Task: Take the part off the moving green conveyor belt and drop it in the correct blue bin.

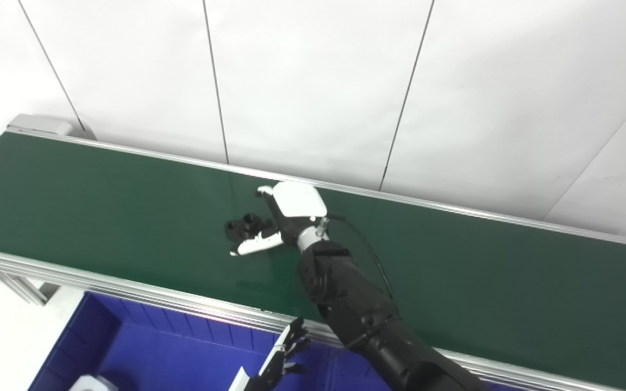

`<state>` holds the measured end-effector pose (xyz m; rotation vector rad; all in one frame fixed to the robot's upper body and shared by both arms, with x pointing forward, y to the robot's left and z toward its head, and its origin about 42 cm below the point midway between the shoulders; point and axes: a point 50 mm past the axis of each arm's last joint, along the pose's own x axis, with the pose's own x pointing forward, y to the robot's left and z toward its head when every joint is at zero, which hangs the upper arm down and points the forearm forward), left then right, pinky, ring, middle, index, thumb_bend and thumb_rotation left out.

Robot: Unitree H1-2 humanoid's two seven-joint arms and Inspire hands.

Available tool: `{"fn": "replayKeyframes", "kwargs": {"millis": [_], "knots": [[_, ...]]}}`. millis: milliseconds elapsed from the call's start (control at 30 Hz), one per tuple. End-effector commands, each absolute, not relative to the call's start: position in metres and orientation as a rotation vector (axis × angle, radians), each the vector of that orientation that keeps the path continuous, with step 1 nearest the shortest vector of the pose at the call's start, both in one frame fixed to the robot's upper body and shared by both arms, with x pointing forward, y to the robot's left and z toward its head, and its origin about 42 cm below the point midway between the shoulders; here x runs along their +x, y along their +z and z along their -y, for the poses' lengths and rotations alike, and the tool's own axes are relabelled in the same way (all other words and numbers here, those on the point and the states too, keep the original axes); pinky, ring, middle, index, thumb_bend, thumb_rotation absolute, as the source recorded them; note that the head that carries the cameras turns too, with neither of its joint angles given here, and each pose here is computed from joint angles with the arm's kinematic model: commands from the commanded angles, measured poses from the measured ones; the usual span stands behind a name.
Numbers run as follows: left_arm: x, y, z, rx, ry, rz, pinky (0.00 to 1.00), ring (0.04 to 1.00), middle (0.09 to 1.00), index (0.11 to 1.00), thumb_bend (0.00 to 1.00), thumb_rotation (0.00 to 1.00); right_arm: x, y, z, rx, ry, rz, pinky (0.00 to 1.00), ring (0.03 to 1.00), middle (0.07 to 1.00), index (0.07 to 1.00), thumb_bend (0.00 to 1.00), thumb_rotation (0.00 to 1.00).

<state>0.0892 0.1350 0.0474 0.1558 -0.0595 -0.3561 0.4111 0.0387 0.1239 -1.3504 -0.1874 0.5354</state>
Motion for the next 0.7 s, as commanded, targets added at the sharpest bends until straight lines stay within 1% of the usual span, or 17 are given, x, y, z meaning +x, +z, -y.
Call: {"fn": "replayKeyframes", "kwargs": {"millis": [0, 133, 267, 367, 400, 433, 467, 533, 567, 600, 667], "knots": [[0.090, 0.059, -0.132, 0.137, -0.357, 0.130, 0.76, 0.905, 0.965, 0.992, 0.96, 0.86, 0.414, 0.143, -0.051, -1.368, 0.492, 0.288, 0.51, 0.626, 0.752, 0.847, 1.00, 0.68], [0.088, 0.059, -0.130, 0.135, -0.363, 0.132, 0.76, 0.910, 0.969, 0.999, 0.95, 0.86, 0.414, 0.135, -0.045, -1.398, 0.497, 0.282, 0.48, 0.605, 0.734, 0.849, 0.98, 0.67], [0.085, 0.061, -0.128, 0.130, -0.354, 0.128, 0.75, 0.906, 0.966, 0.988, 0.97, 0.87, 0.417, 0.132, -0.040, -1.405, 0.491, 0.266, 0.47, 0.599, 0.728, 0.842, 0.97, 0.66], [0.084, 0.063, -0.128, 0.121, -0.347, 0.133, 0.75, 0.904, 0.960, 0.975, 0.96, 0.86, 0.418, 0.128, -0.036, -1.404, 0.476, 0.277, 0.45, 0.562, 0.692, 0.803, 0.96, 0.64], [0.083, 0.063, -0.128, 0.122, -0.348, 0.135, 0.75, 0.903, 0.959, 0.977, 0.96, 0.86, 0.418, 0.127, -0.035, -1.405, 0.471, 0.284, 0.37, 0.475, 0.586, 0.739, 0.84, 0.57], [0.083, 0.064, -0.128, 0.119, -0.348, 0.134, 0.75, 0.903, 0.959, 0.978, 0.96, 0.87, 0.417, 0.125, -0.035, -1.397, 0.469, 0.281, 0.34, 0.430, 0.532, 0.706, 0.78, 0.53], [0.083, 0.064, -0.128, 0.116, -0.348, 0.134, 0.76, 0.904, 0.959, 0.978, 0.97, 0.87, 0.417, 0.123, -0.034, -1.400, 0.464, 0.282, 0.16, 0.218, 0.306, 0.549, 0.58, 0.23], [0.082, 0.065, -0.129, 0.114, -0.349, 0.135, 0.76, 0.904, 0.959, 0.978, 0.97, 0.86, 0.416, 0.121, -0.034, -1.429, 0.448, 0.286, 0.10, 0.154, 0.238, 0.511, 0.53, 0.15], [0.082, 0.065, -0.129, 0.114, -0.349, 0.135, 0.76, 0.905, 0.960, 0.979, 0.96, 0.86, 0.415, 0.121, -0.034, -1.448, 0.438, 0.289, 0.07, 0.126, 0.207, 0.500, 0.52, 0.13], [0.082, 0.065, -0.130, 0.120, -0.347, 0.134, 0.76, 0.905, 0.961, 0.980, 0.95, 0.87, 0.415, 0.120, -0.034, -1.476, 0.435, 0.284, 0.06, 0.111, 0.192, 0.494, 0.52, 0.12], [0.082, 0.064, -0.130, 0.126, -0.345, 0.133, 0.75, 0.899, 0.957, 0.978, 0.97, 0.87, 0.417, 0.119, -0.031, -1.506, 0.436, 0.267, 0.05, 0.108, 0.190, 0.488, 0.52, 0.12]]}}
